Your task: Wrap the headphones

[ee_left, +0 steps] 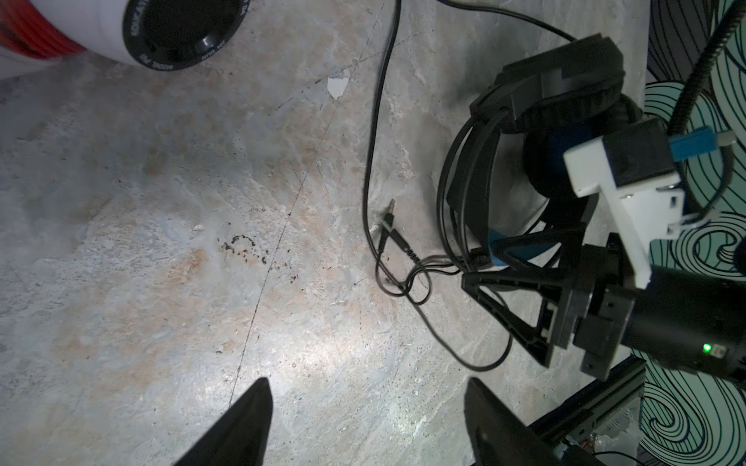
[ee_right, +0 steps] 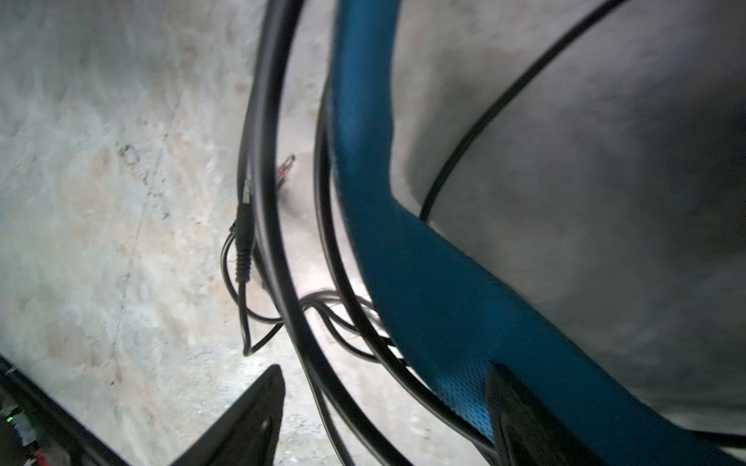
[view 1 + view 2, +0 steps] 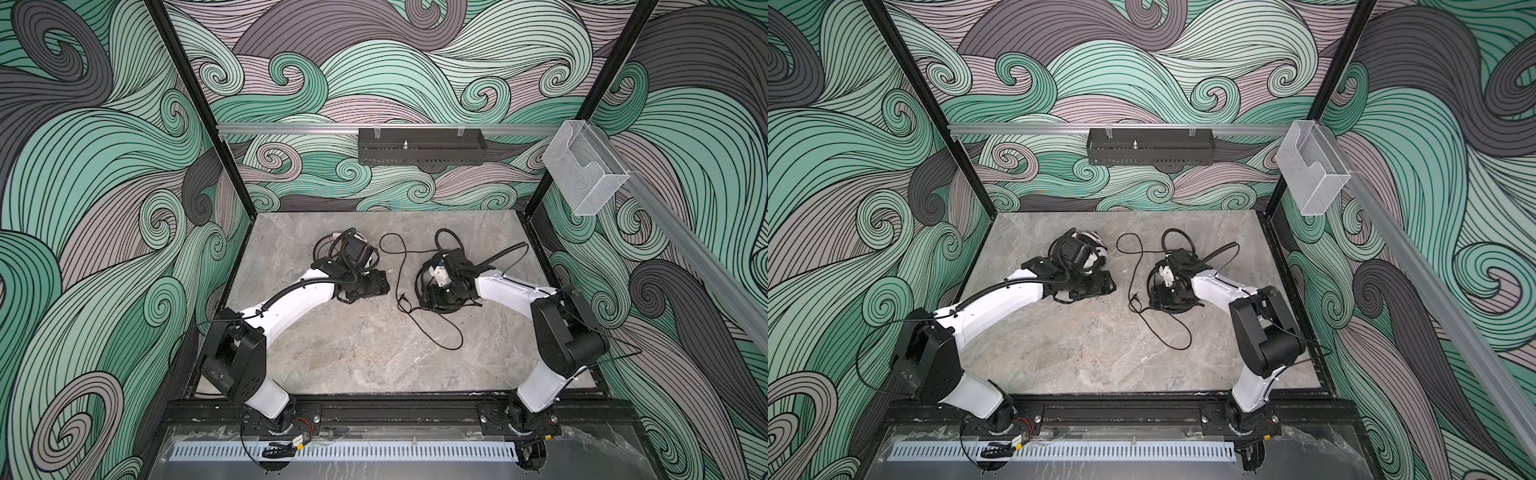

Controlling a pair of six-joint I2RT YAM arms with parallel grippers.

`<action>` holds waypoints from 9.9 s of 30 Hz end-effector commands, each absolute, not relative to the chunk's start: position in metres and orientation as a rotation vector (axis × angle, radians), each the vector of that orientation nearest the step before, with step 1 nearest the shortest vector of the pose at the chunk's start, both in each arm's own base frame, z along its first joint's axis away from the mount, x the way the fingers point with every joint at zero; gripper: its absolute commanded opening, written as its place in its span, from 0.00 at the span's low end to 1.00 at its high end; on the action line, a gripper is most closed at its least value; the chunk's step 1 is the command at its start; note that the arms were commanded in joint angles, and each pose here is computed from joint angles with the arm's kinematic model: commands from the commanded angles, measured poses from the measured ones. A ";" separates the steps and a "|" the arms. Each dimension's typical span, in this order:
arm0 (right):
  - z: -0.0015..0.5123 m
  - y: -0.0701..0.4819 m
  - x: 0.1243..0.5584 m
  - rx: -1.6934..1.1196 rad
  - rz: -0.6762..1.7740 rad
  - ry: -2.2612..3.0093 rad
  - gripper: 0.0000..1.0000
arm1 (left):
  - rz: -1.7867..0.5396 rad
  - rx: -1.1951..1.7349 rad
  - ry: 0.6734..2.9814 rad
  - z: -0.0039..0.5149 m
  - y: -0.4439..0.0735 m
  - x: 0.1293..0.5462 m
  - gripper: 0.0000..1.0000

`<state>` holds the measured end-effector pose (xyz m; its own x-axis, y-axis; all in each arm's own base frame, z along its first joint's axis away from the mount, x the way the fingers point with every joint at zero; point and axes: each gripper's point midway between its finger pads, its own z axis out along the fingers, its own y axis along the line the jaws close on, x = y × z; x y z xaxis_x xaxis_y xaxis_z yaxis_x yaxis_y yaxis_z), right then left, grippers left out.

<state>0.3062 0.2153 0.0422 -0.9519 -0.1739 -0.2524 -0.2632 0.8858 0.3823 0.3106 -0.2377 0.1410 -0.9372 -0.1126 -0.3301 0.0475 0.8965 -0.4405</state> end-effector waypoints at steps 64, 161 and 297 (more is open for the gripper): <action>0.205 0.129 0.288 -0.419 0.231 2.441 0.99 | -0.212 -0.199 2.843 0.060 -0.316 0.388 0.11; 0.289 0.210 0.265 -0.707 0.751 2.200 0.00 | -0.303 0.939 1.890 0.307 -0.306 0.267 0.64; 0.317 0.234 0.187 -0.903 0.651 1.803 0.99 | 0.048 0.316 2.149 0.403 -0.169 0.323 0.00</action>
